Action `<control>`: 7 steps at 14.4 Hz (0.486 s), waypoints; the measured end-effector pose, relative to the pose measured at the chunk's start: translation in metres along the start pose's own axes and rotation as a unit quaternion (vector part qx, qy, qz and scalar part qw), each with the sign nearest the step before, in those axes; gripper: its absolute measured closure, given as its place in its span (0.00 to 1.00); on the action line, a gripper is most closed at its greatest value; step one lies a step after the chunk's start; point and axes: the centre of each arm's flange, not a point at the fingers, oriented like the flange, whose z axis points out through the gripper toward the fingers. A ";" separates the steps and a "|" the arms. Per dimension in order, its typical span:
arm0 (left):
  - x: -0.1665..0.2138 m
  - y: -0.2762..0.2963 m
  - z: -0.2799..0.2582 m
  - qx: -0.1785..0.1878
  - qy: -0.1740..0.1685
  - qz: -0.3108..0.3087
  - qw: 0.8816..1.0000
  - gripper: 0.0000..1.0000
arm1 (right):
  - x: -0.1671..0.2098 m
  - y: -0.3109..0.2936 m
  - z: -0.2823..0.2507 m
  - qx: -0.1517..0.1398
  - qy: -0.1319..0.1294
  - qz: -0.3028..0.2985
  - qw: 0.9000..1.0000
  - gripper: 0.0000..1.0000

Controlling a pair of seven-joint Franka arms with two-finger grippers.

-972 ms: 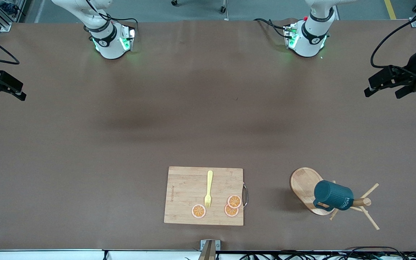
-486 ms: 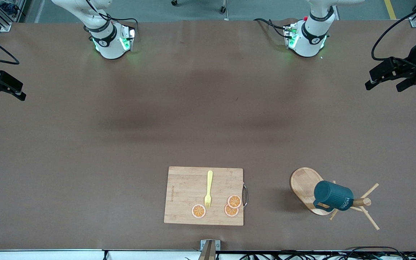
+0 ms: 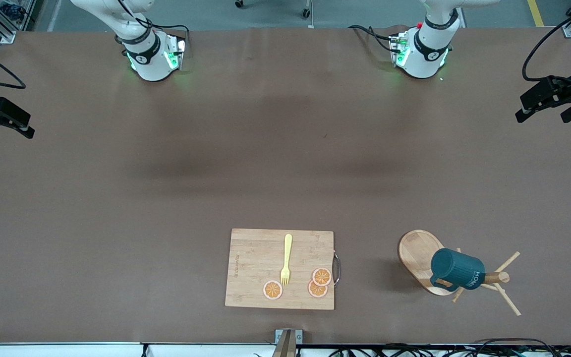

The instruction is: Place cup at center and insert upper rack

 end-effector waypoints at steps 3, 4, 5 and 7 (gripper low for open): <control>0.000 0.002 0.000 0.001 0.001 0.002 1.000 0.00 | 0.000 0.000 0.000 0.000 0.001 0.000 1.000 0.00; 0.000 0.001 0.000 0.004 0.001 0.004 1.000 0.00 | 0.000 0.000 0.000 0.000 0.001 0.000 1.000 0.00; 0.000 0.000 0.000 0.010 0.001 0.012 1.000 0.00 | 0.000 0.000 0.000 0.000 0.001 0.000 1.000 0.00; 0.000 -0.003 0.001 0.016 0.001 0.036 0.999 0.00 | 0.000 0.000 0.000 0.000 0.001 0.000 1.000 0.00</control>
